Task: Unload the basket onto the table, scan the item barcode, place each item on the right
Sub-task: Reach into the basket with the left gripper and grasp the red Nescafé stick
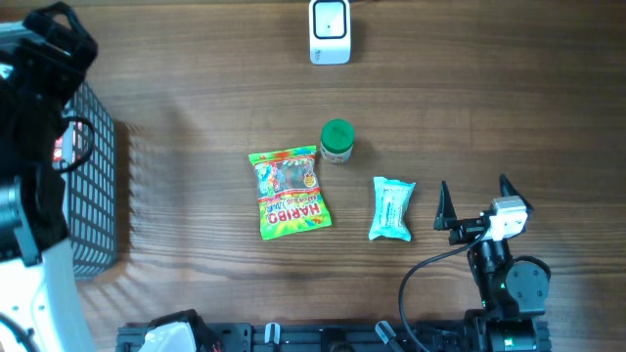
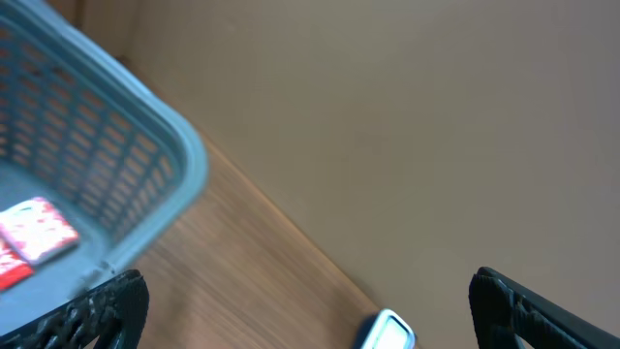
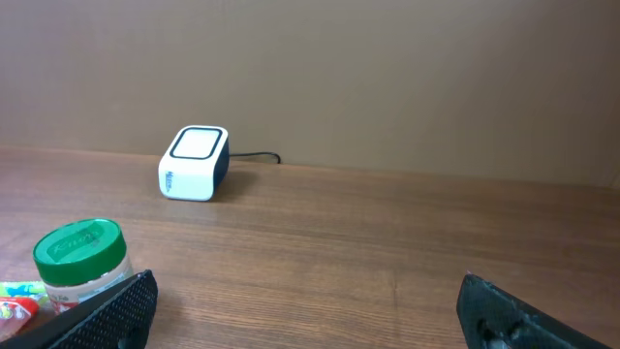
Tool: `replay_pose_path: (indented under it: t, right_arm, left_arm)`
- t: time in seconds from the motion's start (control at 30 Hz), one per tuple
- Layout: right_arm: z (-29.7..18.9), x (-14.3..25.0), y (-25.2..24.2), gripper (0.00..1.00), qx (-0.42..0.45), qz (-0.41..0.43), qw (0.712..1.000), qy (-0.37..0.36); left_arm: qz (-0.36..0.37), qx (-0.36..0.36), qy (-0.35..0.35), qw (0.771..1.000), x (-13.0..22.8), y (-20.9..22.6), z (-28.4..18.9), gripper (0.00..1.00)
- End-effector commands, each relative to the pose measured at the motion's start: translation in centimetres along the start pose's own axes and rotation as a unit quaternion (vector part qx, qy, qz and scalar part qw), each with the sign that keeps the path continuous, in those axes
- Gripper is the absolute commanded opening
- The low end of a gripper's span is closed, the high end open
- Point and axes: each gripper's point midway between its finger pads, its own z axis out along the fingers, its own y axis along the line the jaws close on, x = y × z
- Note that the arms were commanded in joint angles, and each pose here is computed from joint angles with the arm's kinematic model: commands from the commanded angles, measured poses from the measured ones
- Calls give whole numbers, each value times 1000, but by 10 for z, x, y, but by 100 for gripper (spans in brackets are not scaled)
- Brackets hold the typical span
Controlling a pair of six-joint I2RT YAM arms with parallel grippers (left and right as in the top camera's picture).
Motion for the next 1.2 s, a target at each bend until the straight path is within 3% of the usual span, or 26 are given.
replay_pose_path:
  t: [0.0, 0.23, 0.3, 0.43, 0.67, 0.83, 0.87, 0.93, 1.0, 1.03, 1.17]
  right_arm:
    - [0, -1, -1, 100, 4, -7, 1000, -3]
    - [0, -1, -1, 100, 4, -7, 1000, -3]
    - [0, -1, -1, 100, 4, -7, 1000, -3]
    - [0, -1, -1, 100, 4, -7, 1000, -3]
    - [0, -1, -1, 100, 4, -7, 1000, -3]
    - [0, -1, -1, 100, 4, -7, 1000, -3]
    - [0, -1, -1, 100, 4, -7, 1000, -3]
    - [0, -1, -1, 100, 4, -7, 1000, -3]
    - [0, -1, -1, 100, 4, -7, 1000, -3]
    - [0, -1, -1, 100, 4, -7, 1000, -3]
    - [0, -1, -1, 100, 4, -7, 1000, -3]
  left_arm:
    - [-2, -72, 4, 997, -6, 40, 35, 100]
    - [-99, -219, 72, 968, 21, 150, 118, 100]
    - [-151, -254, 64, 953, 18, 182, 126, 100]
    - [-179, -316, 72, 929, 23, 240, 136, 100]
    - [-201, -396, 158, 882, 92, 318, 184, 99]
    - [-221, -455, 164, 847, 109, 368, 180, 69]
    - [-217, -466, 156, 843, 106, 375, 178, 68]
    - [-212, -464, 143, 848, 102, 378, 184, 50]
    - [-210, -460, 141, 851, 104, 378, 190, 52]
    - [-211, -462, 143, 850, 106, 379, 191, 60]
    - [-212, -472, 155, 842, 126, 397, 204, 60]
